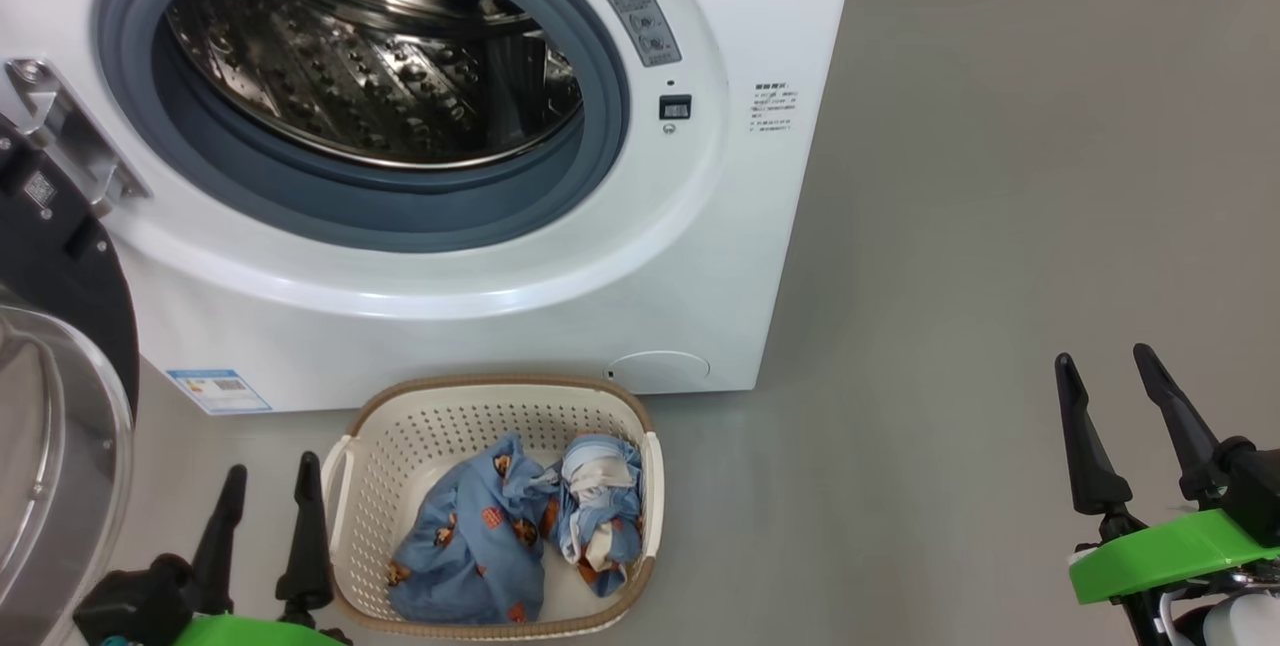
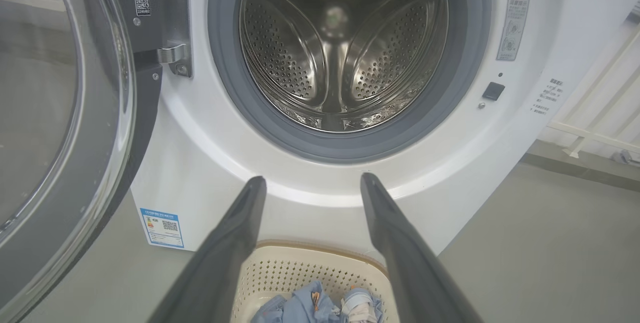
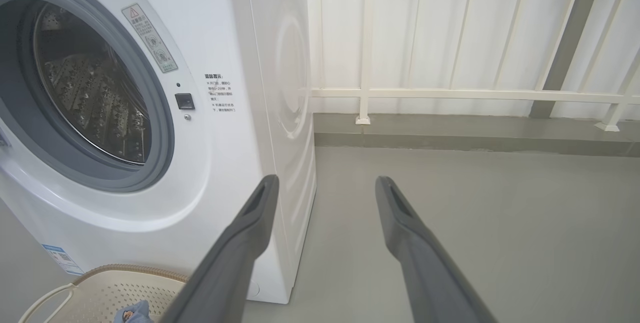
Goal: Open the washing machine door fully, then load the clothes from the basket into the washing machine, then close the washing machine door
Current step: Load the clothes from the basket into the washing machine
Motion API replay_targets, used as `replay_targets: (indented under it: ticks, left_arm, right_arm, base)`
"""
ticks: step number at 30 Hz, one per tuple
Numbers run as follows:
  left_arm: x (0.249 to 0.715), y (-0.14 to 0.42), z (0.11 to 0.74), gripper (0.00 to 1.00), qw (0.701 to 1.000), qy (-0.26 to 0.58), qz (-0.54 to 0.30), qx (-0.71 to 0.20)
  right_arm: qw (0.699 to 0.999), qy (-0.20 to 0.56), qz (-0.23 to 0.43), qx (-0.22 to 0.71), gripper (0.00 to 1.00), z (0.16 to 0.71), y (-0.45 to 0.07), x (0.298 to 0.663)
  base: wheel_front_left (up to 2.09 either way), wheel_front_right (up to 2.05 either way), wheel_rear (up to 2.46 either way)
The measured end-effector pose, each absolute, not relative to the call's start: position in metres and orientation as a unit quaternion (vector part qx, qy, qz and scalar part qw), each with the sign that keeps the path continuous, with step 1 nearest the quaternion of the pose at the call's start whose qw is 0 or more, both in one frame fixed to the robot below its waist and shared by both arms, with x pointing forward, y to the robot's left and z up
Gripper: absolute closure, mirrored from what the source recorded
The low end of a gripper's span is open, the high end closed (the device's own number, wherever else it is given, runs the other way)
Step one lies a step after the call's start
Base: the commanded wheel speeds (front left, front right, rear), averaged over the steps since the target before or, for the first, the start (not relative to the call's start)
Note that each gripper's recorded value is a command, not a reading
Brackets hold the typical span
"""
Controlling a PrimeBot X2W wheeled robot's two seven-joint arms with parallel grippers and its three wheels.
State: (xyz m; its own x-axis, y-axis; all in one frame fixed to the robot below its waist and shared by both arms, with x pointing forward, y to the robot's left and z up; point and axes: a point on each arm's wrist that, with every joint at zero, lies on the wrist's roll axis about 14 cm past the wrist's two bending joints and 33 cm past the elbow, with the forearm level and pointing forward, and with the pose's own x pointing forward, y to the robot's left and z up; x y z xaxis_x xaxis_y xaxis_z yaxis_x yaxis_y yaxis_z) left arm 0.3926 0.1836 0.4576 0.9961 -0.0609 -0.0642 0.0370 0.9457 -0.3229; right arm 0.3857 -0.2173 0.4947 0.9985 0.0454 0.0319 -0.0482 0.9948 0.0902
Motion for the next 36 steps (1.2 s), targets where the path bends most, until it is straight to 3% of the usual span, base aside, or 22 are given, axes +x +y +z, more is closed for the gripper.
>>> replay_targets:
  ticks: [17, 36]
  left_arm:
    - [0.412, 0.151, 0.381, 0.0, 0.973, 0.157, -0.046, -0.165]
    - [0.446, 0.125, 0.268, 0.0, 0.933, 0.322, -0.073, -0.143]
  right_arm:
    - [0.997, -0.016, 0.031, 0.063, 0.0, 0.487, -0.203, 0.425]
    - [0.996, 0.018, 0.051, 0.07, 0.0, 0.44, -0.186, 0.479]
  base:
    - [0.0, 0.0, 0.0]
    - [0.0, 0.0, 0.0]
